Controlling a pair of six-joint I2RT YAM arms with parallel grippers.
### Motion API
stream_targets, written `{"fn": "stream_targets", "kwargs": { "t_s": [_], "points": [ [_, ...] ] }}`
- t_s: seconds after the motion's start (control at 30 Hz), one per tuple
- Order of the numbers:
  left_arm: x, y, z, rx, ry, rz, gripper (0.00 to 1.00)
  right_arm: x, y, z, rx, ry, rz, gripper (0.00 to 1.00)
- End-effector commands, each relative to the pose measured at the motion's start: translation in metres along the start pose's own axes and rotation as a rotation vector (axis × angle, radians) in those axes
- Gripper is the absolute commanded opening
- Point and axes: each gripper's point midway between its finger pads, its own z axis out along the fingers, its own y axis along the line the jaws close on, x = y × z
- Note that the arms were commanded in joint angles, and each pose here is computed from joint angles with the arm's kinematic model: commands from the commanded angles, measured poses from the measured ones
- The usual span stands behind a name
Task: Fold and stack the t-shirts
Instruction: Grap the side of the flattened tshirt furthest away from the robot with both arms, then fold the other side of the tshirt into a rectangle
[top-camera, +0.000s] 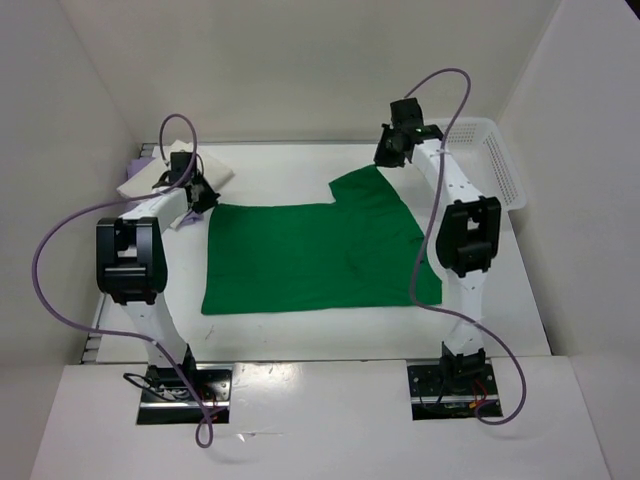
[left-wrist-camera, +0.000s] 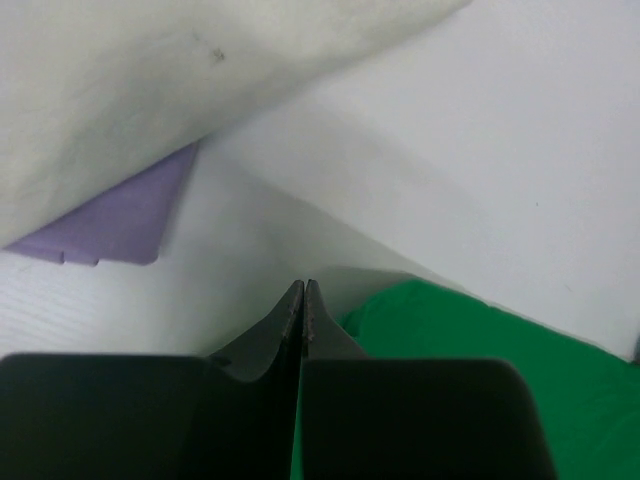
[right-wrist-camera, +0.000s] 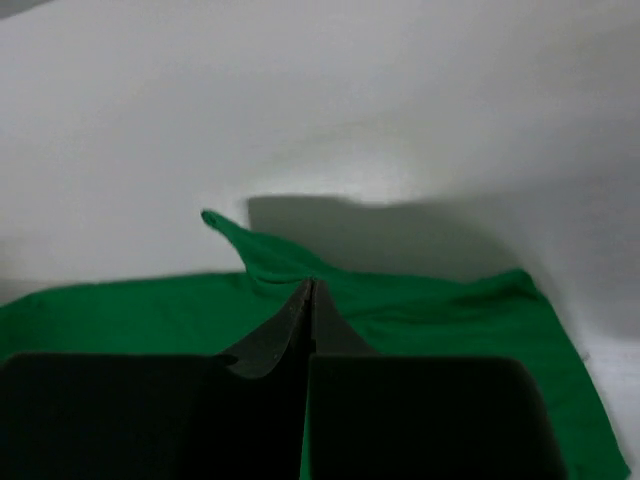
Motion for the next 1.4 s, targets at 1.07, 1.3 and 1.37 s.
{"fn": "stream_targets", "kwargs": {
  "t_s": [1.07,1.3,1.37],
  "points": [
    [0.066,0.072,-0.096,-0.036,0.066,-0.001,0.01,0.199,-0.134,-0.202,0.226,0.266,0.181,0.00],
    [0.075,0.093,-0.107,-0.075,0.081,-0.076,0.36,0.202,-0.142,-0.209,0.270,0.247,0.196,0.17],
    [0.060,0.100,-0.115,-0.065,0.044,-0.125,0.41,0.201,-0.140,-0.211,0.258,0.242,0.197,0.29]
  ]
}}
